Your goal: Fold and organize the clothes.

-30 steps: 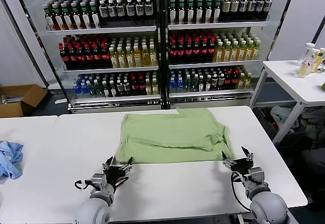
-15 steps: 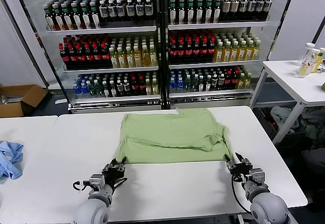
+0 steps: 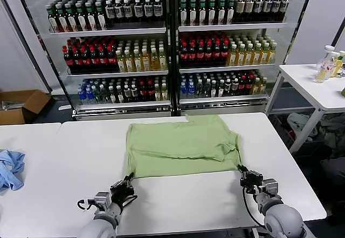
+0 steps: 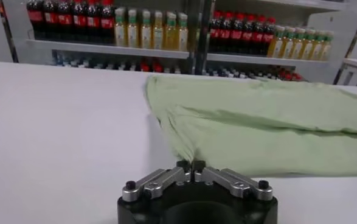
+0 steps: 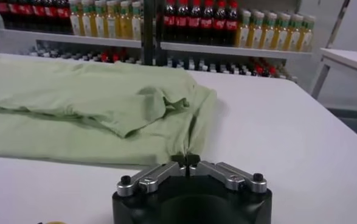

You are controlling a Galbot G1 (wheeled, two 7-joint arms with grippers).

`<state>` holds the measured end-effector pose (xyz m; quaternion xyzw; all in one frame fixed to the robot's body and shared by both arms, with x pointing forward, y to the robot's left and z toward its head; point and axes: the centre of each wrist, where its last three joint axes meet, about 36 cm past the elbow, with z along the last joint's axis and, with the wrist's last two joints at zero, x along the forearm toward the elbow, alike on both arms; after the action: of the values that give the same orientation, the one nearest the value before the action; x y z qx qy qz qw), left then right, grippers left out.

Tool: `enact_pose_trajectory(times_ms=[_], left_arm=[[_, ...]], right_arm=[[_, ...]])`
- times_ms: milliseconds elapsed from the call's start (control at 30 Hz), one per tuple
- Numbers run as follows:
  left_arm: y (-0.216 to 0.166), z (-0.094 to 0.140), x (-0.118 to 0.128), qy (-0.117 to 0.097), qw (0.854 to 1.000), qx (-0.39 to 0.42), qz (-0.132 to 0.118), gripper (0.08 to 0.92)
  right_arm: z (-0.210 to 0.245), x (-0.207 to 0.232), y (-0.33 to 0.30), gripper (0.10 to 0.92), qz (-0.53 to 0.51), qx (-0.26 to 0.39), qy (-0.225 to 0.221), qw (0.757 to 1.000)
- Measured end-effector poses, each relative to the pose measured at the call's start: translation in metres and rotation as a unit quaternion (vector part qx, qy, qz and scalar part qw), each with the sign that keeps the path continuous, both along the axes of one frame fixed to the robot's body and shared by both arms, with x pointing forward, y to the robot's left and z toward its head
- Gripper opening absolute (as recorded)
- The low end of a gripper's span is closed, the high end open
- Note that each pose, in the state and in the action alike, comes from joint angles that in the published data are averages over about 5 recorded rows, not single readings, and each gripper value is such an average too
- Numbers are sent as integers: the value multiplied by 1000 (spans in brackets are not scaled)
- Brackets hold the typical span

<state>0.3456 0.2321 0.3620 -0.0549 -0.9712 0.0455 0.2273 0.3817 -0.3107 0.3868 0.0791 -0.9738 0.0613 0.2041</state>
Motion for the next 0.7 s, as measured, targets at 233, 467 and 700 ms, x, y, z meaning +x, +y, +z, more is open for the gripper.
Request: enact_pose_trajectory(times_ms=[233, 467, 700], left_arm=[[11, 9, -18, 1, 1000, 1, 0, 88], [23, 24, -49, -1, 1000, 8, 6, 88], [24, 37, -89, 15, 1000, 12, 10, 88]], right_arm=[[12, -22, 0, 107, 11, -13, -9, 1000], [24, -59, 1, 107, 26, -28, -8, 999], [36, -94, -2, 107, 36, -48, -1, 998]])
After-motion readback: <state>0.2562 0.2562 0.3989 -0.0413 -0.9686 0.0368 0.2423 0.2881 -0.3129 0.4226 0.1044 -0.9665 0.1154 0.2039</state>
